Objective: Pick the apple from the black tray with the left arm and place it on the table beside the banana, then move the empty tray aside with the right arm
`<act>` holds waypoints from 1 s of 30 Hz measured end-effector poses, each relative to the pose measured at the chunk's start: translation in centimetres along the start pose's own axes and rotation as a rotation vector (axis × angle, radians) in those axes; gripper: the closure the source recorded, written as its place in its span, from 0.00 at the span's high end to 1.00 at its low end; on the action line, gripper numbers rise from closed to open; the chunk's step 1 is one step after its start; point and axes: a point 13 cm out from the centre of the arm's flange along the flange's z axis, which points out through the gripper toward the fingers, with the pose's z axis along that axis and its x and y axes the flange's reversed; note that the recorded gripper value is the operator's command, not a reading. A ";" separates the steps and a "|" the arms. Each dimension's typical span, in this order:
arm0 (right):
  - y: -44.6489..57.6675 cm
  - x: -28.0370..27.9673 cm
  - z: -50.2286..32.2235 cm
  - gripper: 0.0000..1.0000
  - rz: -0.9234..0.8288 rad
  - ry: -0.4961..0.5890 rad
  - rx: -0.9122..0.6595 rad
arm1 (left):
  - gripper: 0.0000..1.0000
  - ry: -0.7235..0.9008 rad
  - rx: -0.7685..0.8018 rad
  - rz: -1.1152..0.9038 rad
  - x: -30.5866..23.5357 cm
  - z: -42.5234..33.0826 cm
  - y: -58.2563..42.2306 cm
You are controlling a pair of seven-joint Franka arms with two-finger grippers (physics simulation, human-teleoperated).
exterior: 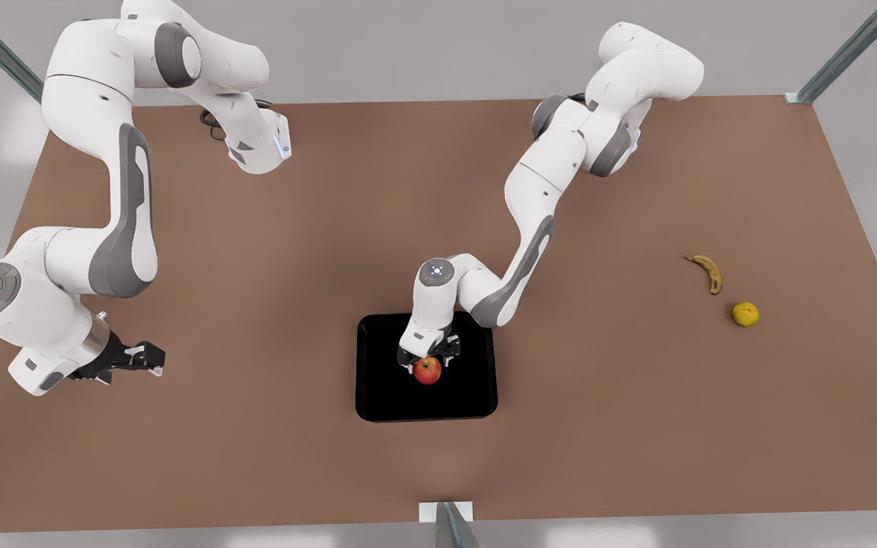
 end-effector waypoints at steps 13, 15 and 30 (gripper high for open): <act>0.0 0.0 0.0 1.00 -0.001 0.000 0.001 | 0.82 -0.024 -0.009 0.002 0.9 1.8 0.5; 0.0 0.0 0.0 1.00 -0.001 0.000 0.001 | 0.78 -0.025 -0.008 -0.001 0.8 1.9 0.5; 23.1 3.4 -10.0 1.00 -0.246 0.044 -0.091 | 0.78 0.187 -0.213 -0.163 -6.0 -17.3 22.8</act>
